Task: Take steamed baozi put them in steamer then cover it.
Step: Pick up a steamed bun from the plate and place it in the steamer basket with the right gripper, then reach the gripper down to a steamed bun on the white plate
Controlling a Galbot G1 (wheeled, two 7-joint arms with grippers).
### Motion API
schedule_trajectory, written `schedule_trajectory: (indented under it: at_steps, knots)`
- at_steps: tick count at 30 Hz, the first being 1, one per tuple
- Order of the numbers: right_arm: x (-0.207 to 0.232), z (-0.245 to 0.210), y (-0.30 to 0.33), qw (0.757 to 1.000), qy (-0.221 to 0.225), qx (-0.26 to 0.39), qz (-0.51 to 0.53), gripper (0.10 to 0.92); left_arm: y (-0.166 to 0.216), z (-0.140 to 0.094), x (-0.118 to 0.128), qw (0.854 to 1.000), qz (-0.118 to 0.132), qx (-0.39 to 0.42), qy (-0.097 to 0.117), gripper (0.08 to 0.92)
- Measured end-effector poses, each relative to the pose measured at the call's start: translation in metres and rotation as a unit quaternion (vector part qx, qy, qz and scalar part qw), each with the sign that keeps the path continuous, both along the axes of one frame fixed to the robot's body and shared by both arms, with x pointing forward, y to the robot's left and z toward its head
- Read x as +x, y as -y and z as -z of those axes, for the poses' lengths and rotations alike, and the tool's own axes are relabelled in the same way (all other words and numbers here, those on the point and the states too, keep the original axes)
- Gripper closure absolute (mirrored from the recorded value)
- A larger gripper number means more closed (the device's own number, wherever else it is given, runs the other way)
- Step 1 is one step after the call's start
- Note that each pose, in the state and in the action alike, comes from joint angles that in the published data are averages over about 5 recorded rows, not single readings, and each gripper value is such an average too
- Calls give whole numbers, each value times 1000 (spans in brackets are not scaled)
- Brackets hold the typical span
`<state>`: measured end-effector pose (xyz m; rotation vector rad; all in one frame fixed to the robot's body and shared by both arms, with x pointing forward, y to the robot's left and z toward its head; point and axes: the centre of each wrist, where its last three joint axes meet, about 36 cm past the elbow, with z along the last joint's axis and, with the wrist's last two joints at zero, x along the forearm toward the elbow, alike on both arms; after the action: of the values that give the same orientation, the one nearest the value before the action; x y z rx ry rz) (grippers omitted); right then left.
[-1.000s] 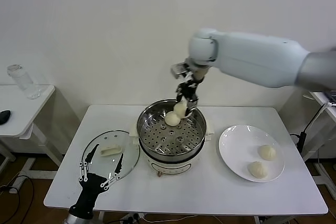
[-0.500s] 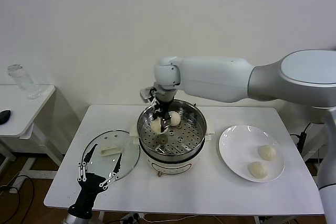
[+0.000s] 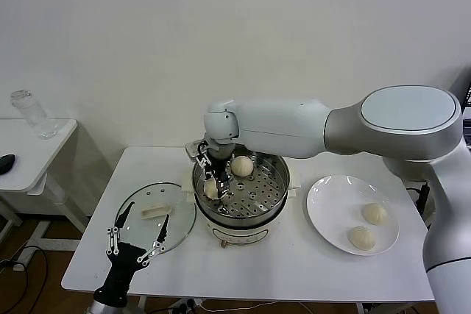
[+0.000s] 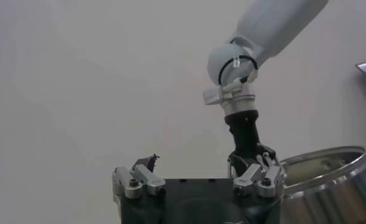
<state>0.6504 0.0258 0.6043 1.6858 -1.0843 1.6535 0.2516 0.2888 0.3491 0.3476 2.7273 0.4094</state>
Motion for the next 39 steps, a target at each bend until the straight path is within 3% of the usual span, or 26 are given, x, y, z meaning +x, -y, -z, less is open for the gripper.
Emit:
schedule_trajectory:
  at_steps: [10,21,30,39]
  knots:
    - [7,-58,56,1000,18,7,-5,199,0,-1,0,1000,-1,1,-1,177]
    - [18,-101,226,998,18,-19,52,200,2,-1,2,1000,4,3,-1,177]
    - [1,-44,358,992,-18,-36,121,200,1,0,2,1000,1,6,-4,177]
    - [-24,29,416,986,-66,-49,148,200,0,3,2,1000,-1,5,-7,177]
